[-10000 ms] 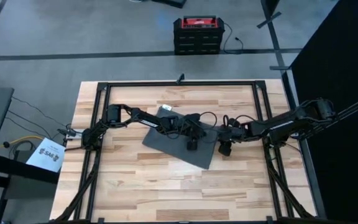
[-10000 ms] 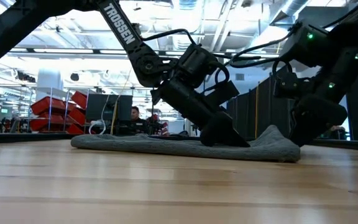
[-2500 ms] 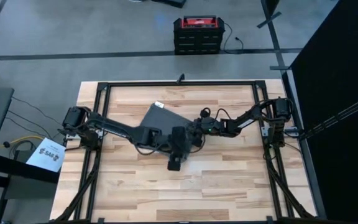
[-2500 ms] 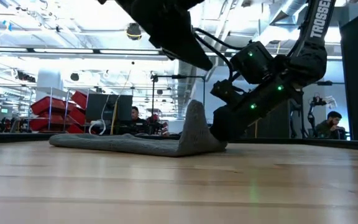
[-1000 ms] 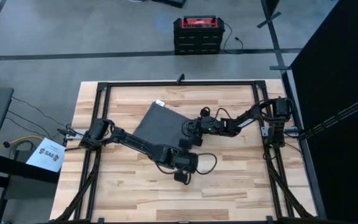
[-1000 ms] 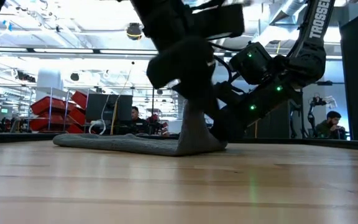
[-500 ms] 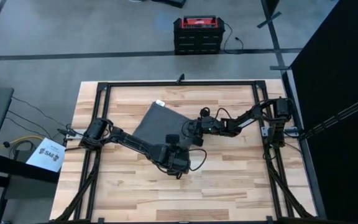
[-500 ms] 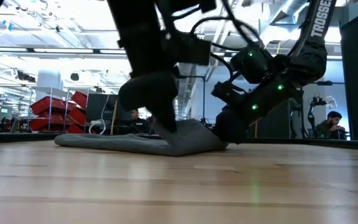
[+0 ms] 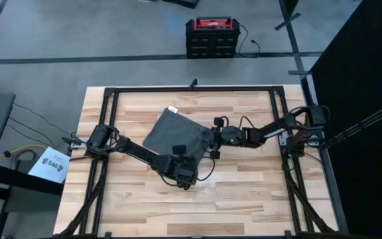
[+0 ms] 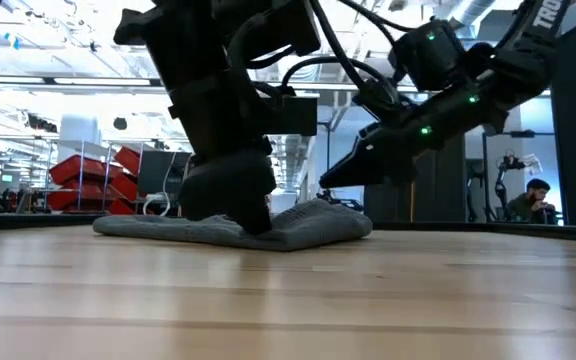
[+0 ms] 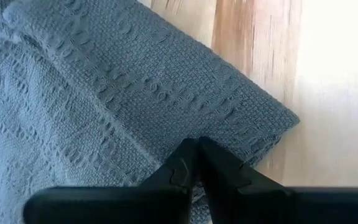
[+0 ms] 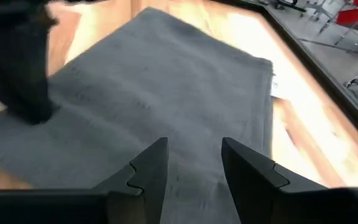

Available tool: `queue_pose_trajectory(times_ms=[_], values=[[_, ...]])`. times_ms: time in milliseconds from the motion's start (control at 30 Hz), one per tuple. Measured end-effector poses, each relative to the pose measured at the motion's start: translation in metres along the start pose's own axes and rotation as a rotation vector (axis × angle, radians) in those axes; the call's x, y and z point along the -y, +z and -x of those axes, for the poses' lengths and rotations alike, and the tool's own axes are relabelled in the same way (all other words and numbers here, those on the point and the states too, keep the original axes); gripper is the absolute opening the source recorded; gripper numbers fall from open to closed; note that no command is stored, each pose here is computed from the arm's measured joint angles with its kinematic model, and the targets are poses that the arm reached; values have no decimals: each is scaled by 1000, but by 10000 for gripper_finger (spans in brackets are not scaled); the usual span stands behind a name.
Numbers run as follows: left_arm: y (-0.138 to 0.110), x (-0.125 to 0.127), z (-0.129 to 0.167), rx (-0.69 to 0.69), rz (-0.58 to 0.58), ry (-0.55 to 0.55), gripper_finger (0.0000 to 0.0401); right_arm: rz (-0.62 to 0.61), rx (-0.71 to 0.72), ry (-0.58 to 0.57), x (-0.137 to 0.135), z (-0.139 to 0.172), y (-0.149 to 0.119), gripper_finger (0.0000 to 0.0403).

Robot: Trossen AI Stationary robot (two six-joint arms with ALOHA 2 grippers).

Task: Roll towel
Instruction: Roll the gray towel

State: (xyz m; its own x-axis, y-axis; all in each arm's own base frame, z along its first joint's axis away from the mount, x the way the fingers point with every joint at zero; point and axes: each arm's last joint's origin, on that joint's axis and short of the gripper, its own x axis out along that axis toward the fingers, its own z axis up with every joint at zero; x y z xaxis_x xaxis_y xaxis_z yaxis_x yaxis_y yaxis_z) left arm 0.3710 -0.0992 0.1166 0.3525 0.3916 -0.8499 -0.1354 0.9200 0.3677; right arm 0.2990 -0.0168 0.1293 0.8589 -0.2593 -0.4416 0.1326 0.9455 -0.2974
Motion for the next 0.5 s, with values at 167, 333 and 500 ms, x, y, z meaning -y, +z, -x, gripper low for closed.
queue_pose_trajectory(times_ms=[167, 333, 500], values=[[-4, 1, -2, -8, 38, -4, 15, 28, -1, 32, -10, 12, -6, 140], [-1, 4, -3, 30, 62, -23, 15, 50, 36, 79, -21, 8, -5, 140], [2, 6, -3, 48, 83, -65, 15, 108, -57, 86, -20, -25, -22, 140]])
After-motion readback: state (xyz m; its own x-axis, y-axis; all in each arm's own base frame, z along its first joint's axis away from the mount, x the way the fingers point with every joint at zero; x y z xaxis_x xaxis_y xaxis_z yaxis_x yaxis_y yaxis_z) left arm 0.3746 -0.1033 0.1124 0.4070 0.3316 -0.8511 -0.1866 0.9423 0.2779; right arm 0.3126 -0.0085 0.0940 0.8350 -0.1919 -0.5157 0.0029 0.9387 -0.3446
